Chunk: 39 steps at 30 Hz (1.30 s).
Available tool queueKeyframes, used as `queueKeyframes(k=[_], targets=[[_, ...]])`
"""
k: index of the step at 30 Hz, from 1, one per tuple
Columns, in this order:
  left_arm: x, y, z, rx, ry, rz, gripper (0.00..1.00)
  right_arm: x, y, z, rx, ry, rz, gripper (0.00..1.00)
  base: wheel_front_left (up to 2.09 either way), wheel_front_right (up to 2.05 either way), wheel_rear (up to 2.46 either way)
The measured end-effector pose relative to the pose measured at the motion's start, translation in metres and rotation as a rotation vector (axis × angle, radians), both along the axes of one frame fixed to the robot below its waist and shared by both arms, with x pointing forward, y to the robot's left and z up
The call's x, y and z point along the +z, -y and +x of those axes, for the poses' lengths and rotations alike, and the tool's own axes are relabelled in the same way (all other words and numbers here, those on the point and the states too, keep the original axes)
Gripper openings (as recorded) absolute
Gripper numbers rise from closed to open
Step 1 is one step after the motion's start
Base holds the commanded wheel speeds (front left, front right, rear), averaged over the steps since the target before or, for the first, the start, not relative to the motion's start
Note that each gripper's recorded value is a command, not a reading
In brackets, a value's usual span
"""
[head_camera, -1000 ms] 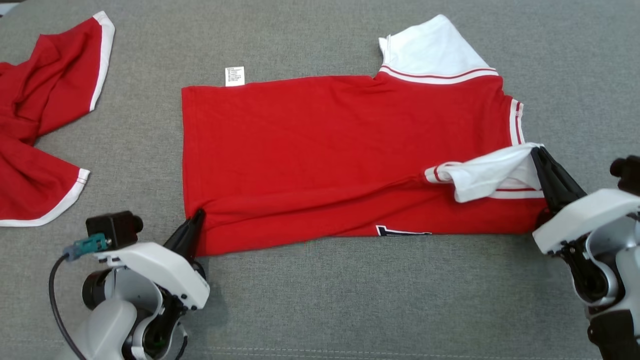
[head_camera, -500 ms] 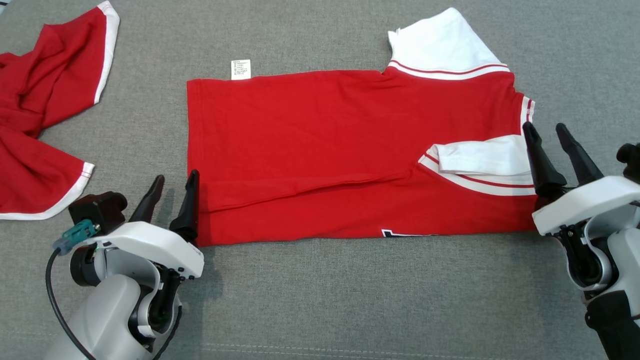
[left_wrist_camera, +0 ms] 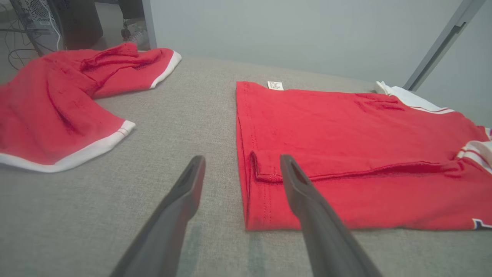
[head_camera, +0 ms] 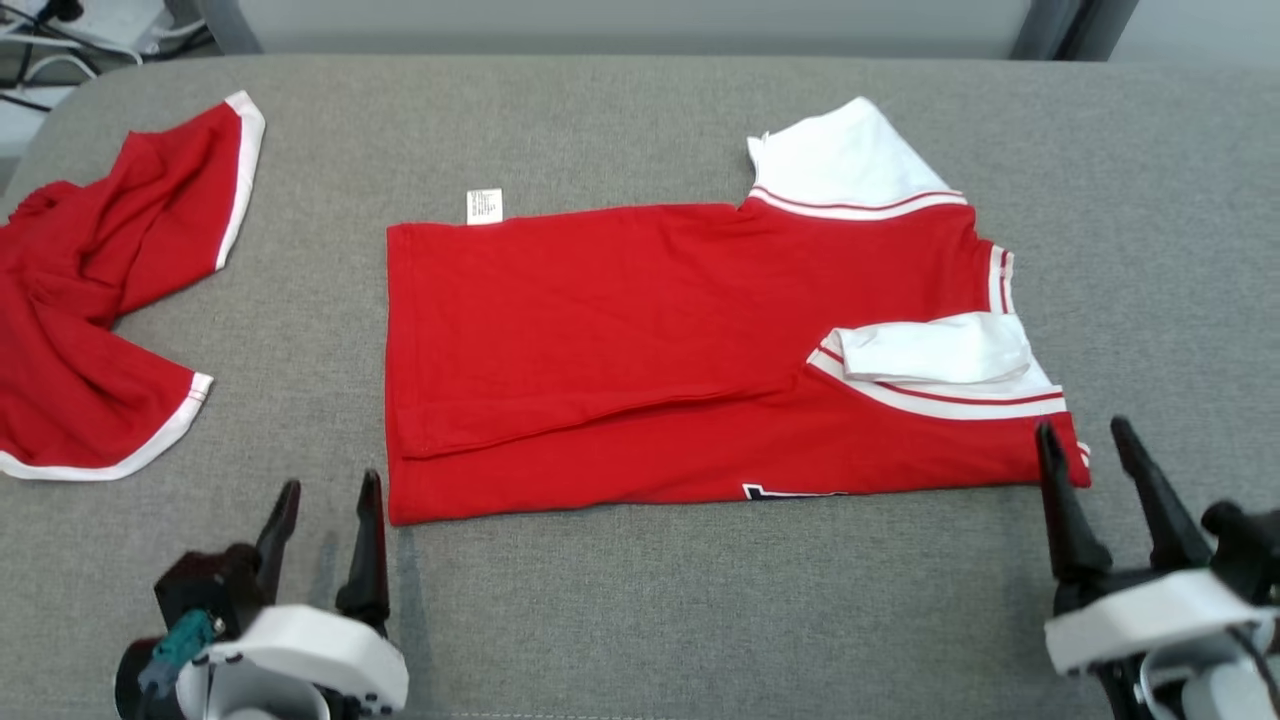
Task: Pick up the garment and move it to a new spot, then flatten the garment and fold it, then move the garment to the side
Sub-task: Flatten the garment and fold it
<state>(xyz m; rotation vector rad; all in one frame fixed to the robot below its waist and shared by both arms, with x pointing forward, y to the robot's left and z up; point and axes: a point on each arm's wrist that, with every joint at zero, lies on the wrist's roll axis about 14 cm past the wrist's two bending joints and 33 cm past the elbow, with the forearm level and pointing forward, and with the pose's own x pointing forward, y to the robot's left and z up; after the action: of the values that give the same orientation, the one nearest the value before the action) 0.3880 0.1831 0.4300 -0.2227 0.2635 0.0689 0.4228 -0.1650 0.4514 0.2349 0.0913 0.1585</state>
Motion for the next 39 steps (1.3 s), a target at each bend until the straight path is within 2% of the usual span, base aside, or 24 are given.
queueKeyframes(k=[3, 8, 19, 22, 28, 30, 33, 39], targets=[[-0.002, 0.01, -0.019, -0.028, -0.037, -0.011, 1.0, -0.007, 0.007, -0.031, -0.039, -0.027, -0.019, 1.0, 0.0, 0.0, 0.0], [-0.007, 0.016, -0.035, -0.044, -0.075, -0.02, 1.0, -0.016, 0.012, -0.059, -0.072, -0.066, -0.025, 1.0, 0.0, 0.0, 0.0], [-0.014, 0.023, -0.038, -0.081, -0.124, -0.029, 1.0, -0.017, 0.022, -0.064, -0.112, -0.07, -0.018, 1.0, 0.0, 0.0, 0.0], [-0.02, 0.025, -0.034, -0.099, -0.147, -0.038, 1.0, -0.018, 0.024, -0.055, -0.108, -0.074, -0.023, 1.0, 0.0, 0.0, 0.0], [-0.033, 0.034, -0.011, -0.135, -0.179, -0.062, 1.0, -0.015, 0.033, -0.013, -0.097, -0.062, -0.05, 1.0, 0.0, 0.0, 0.0], [-0.04, 0.036, -0.003, -0.136, -0.195, -0.086, 1.0, -0.024, 0.03, -0.002, -0.077, -0.097, -0.055, 1.0, 0.0, 0.0, 0.0], [-0.058, 0.032, 0.007, -0.137, -0.245, -0.062, 1.0, -0.042, 0.025, 0.013, -0.046, -0.162, -0.067, 1.0, 0.0, 0.0, 0.0], [-0.074, 0.035, 0.013, -0.143, -0.284, -0.104, 1.0, -0.072, 0.016, 0.019, -0.006, -0.263, -0.064, 1.0, 0.0, 0.0, 0.0]])
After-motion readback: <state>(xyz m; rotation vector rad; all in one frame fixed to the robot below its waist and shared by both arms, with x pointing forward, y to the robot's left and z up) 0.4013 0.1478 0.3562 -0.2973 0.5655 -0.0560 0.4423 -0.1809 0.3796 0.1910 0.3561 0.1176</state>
